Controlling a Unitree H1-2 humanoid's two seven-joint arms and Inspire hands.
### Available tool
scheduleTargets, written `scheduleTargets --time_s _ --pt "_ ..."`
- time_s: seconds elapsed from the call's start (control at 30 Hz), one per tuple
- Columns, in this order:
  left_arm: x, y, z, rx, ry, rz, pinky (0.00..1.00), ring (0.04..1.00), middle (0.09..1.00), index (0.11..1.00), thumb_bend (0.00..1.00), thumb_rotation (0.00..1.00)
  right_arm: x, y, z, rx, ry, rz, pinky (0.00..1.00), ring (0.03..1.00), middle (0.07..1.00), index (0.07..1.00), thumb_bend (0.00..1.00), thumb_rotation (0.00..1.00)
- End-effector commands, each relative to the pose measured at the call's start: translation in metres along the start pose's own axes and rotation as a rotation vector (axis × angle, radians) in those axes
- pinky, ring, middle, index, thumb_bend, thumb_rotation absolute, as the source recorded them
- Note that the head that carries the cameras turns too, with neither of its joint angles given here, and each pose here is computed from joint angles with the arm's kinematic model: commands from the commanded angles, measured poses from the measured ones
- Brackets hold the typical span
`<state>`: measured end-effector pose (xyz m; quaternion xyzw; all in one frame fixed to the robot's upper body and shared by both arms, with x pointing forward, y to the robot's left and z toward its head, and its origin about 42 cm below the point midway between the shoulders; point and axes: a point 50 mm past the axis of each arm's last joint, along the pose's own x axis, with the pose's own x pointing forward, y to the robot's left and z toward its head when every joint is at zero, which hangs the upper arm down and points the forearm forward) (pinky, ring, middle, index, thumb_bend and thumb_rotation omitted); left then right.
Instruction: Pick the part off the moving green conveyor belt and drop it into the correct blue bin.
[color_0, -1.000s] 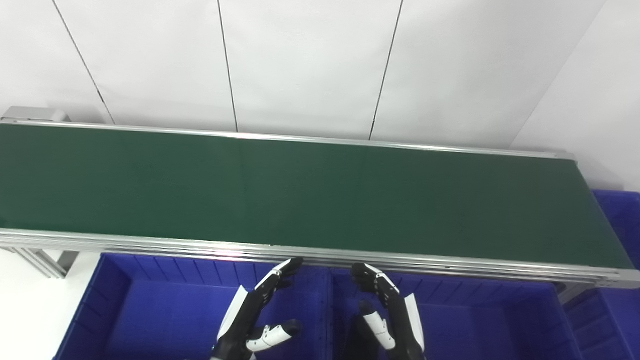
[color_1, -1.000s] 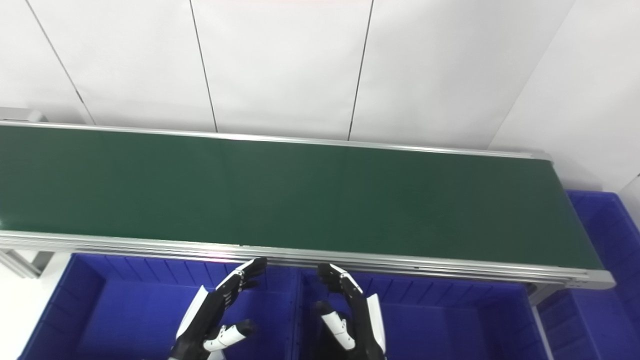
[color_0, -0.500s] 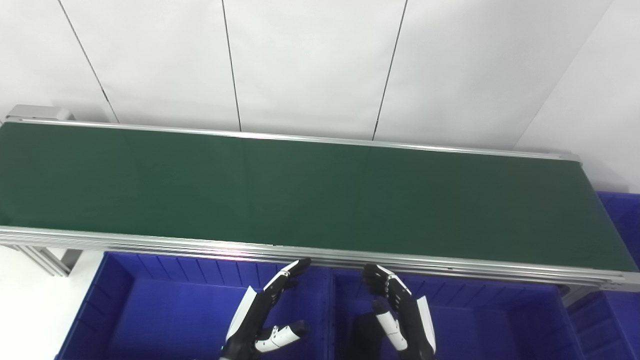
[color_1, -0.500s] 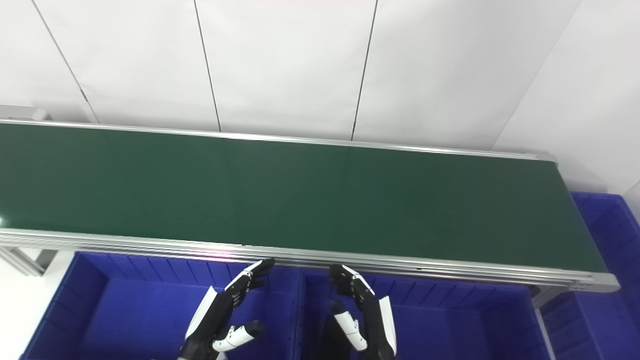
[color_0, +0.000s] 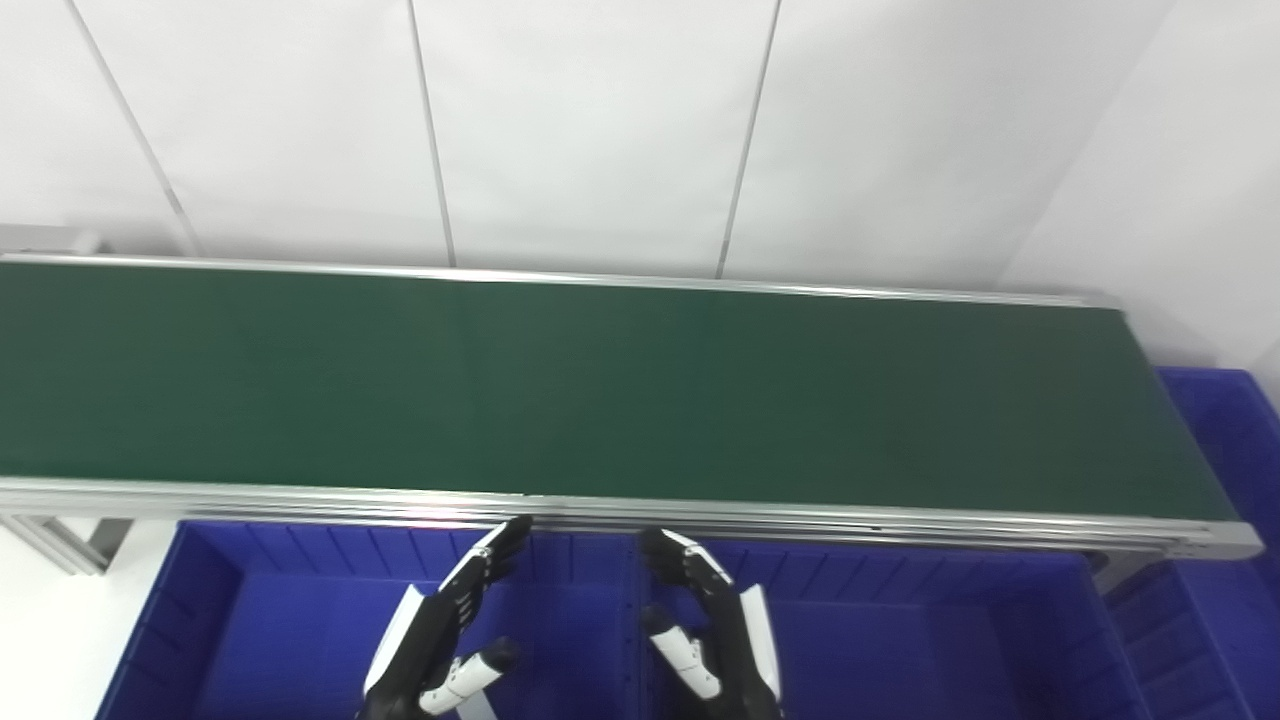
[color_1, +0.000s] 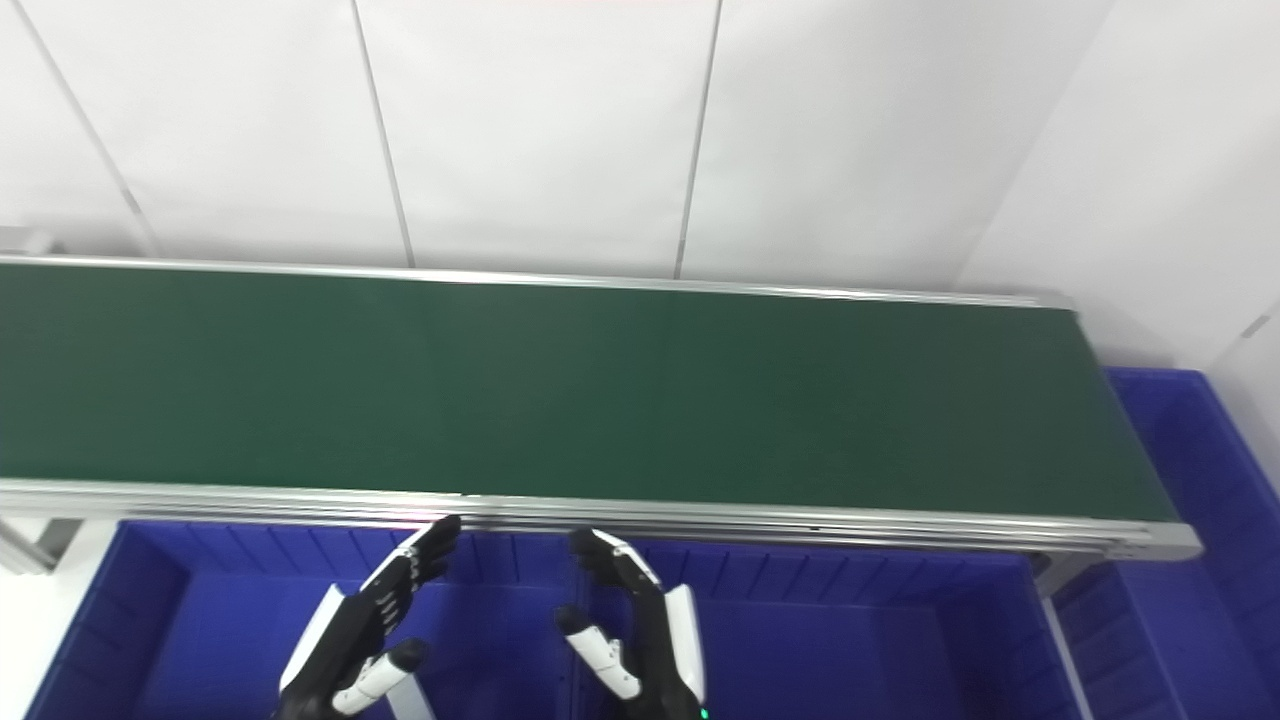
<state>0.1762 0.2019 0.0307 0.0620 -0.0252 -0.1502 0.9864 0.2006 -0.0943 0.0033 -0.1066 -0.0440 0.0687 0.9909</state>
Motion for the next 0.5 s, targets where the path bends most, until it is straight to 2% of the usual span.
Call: scheduleTargets --time_s 0.0,0.13,0.47 --pt "0.004 -0.002 0.012 -0.015 -0.073 0.002 0.92 0.92 0.923 0.893 0.91 0.82 0.007 -0.002 0.011 0.032 -0.073 -0.018 0.73 0.752 0.757 0.763 0.8 0.95" --pt "0.004 -0.007 0.014 0.002 -0.08 0.004 0.88 0.9 0.91 0.877 0.94 0.82 0.004 -0.01 0.011 0.033 -0.08 -0.021 0.74 0.758 0.756 0.763 0.78 0.95" --pt "0.014 -0.032 0.017 0.052 -0.098 0.011 0.83 0.879 0.889 0.857 0.9 0.82 0.0 -0.043 0.01 0.039 -0.079 -0.034 0.73 0.743 0.75 0.759 0.72 0.95"
